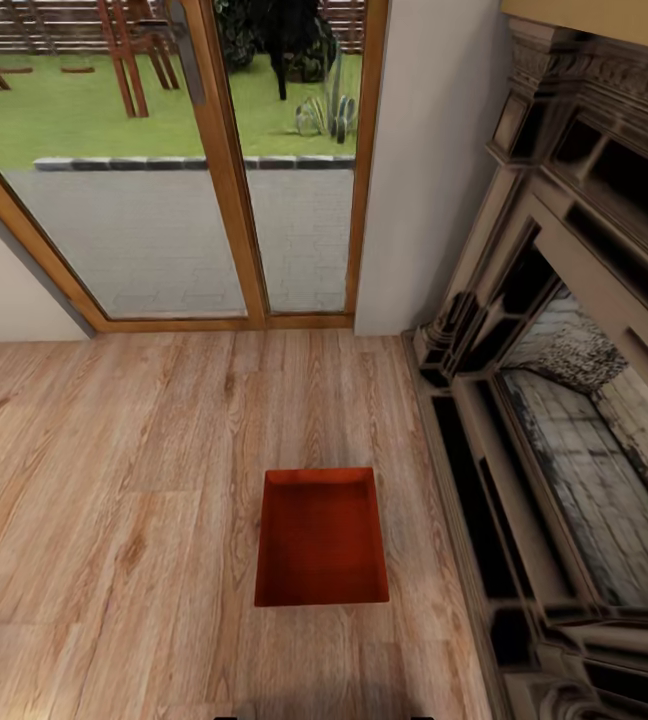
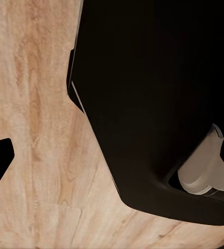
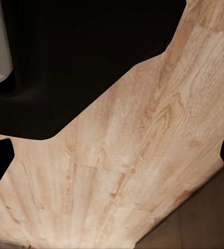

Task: Move the two storage containers from the living room to the garage. In the garage, place one container on the floor and stack the other container on top of it (either order is fine).

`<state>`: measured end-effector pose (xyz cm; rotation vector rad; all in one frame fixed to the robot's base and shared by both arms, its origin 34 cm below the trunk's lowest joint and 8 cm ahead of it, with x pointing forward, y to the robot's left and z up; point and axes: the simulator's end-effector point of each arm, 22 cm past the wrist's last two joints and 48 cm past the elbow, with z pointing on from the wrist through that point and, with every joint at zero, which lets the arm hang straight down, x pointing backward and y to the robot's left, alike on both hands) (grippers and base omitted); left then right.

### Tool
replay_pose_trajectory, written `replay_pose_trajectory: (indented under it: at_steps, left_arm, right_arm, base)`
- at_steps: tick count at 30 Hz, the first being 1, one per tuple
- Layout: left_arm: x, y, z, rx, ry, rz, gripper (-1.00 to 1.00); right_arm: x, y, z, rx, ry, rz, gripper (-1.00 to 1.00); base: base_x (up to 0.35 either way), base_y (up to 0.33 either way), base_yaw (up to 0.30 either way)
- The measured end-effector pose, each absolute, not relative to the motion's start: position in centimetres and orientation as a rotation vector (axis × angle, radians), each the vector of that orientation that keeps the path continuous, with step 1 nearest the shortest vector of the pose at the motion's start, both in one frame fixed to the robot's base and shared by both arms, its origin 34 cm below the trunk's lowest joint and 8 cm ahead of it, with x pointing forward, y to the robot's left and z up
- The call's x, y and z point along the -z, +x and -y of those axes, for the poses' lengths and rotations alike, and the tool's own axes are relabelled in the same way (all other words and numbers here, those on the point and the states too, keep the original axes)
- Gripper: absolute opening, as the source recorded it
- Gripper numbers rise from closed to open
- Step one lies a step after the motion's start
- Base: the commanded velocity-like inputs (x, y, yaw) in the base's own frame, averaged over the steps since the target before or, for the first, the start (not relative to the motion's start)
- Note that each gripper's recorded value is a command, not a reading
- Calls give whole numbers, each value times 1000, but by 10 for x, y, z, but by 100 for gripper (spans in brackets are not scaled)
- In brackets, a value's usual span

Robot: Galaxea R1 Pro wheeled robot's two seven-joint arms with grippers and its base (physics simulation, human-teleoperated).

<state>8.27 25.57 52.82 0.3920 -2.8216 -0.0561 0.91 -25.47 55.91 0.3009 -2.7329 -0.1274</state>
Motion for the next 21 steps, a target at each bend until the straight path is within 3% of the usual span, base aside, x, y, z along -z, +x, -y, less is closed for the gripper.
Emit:
replay_pose_trajectory:
  at_steps: [21]
  left_arm:
    - [-501, 86, -258, 62, 391, 2822, 100]
  right_arm:
    - [-531, 15, 255, 131, 312, 2742, 100]
  base:
    - [0, 0, 0]
